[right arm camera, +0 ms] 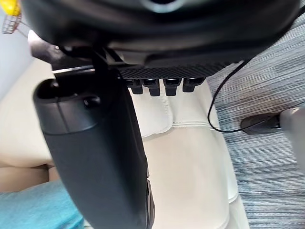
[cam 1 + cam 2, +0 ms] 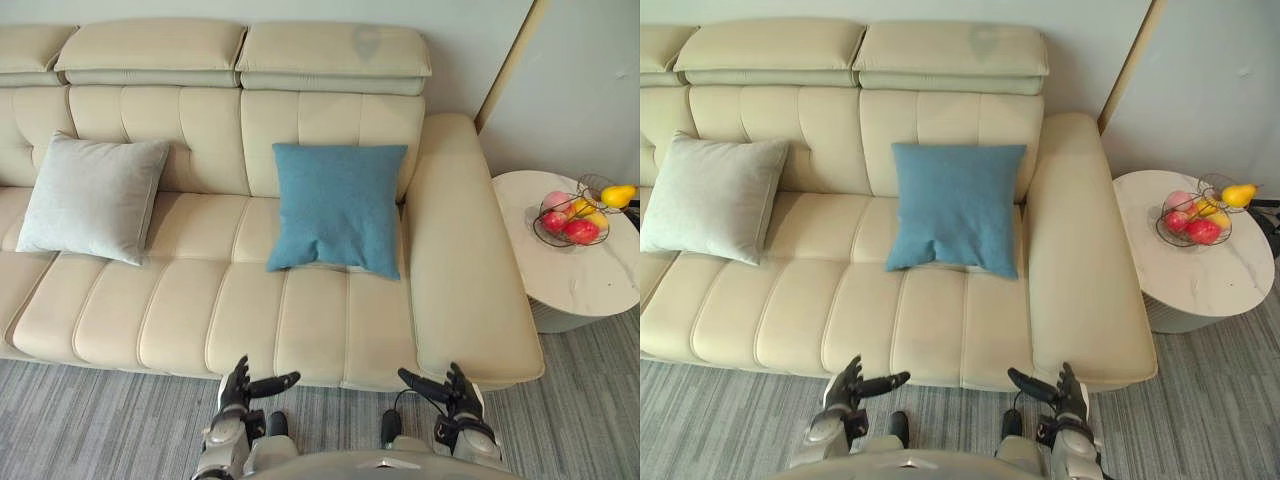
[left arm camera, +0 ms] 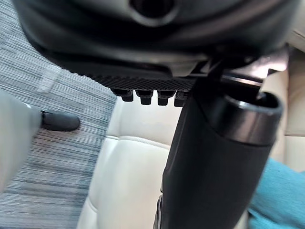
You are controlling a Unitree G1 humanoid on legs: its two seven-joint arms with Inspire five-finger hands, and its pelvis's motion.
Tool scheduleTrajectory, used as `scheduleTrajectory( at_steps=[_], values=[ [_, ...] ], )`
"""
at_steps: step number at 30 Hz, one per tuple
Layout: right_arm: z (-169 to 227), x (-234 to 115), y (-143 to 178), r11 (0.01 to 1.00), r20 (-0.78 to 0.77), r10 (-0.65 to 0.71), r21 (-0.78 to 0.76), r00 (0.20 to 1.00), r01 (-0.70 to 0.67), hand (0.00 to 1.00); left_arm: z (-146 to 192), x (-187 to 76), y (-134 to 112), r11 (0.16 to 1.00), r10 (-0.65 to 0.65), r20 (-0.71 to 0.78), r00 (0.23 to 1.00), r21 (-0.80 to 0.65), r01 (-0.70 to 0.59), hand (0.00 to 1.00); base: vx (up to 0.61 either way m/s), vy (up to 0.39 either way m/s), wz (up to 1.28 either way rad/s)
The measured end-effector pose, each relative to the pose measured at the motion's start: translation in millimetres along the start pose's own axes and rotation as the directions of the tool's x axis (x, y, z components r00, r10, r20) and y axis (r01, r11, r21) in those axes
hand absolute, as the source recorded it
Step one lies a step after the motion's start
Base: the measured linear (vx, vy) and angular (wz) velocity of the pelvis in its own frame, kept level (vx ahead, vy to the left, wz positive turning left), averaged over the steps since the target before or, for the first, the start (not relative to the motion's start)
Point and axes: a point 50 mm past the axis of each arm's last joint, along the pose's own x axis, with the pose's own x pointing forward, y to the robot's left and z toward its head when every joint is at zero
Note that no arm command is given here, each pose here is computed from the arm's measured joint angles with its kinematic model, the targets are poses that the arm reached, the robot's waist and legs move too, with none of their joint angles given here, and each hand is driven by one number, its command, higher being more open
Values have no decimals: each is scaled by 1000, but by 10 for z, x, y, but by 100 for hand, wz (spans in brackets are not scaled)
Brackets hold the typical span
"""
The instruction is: Pick up cushions and gather them together orderly.
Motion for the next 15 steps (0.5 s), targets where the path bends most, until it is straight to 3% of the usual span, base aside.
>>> scheduleTrajectory(
  at_steps=[7, 8, 9, 15],
  values=[
    [-2, 25, -3, 1000, -29, -7, 17, 1000, 7, 100, -47, -1, -7, 1000, -8, -23, 1000, 7, 8, 100, -54, 42, -41],
    [165, 51, 192, 999, 22, 38, -20, 999, -38, 100, 183, 61, -108, 1000, -20, 36, 999, -7, 20, 100, -265, 6, -91],
    [95, 30, 226, 999, 0, 41, -13, 999, -41, 100, 228, 65, -120, 1000, -24, 53, 998, -6, 24, 100, -239, -43, -66],
    [118, 12, 407, 997, 10, 83, 3, 996, -83, 100, 325, 74, -166, 998, -21, 85, 996, -52, 26, 100, -62, -151, 16]
  ],
)
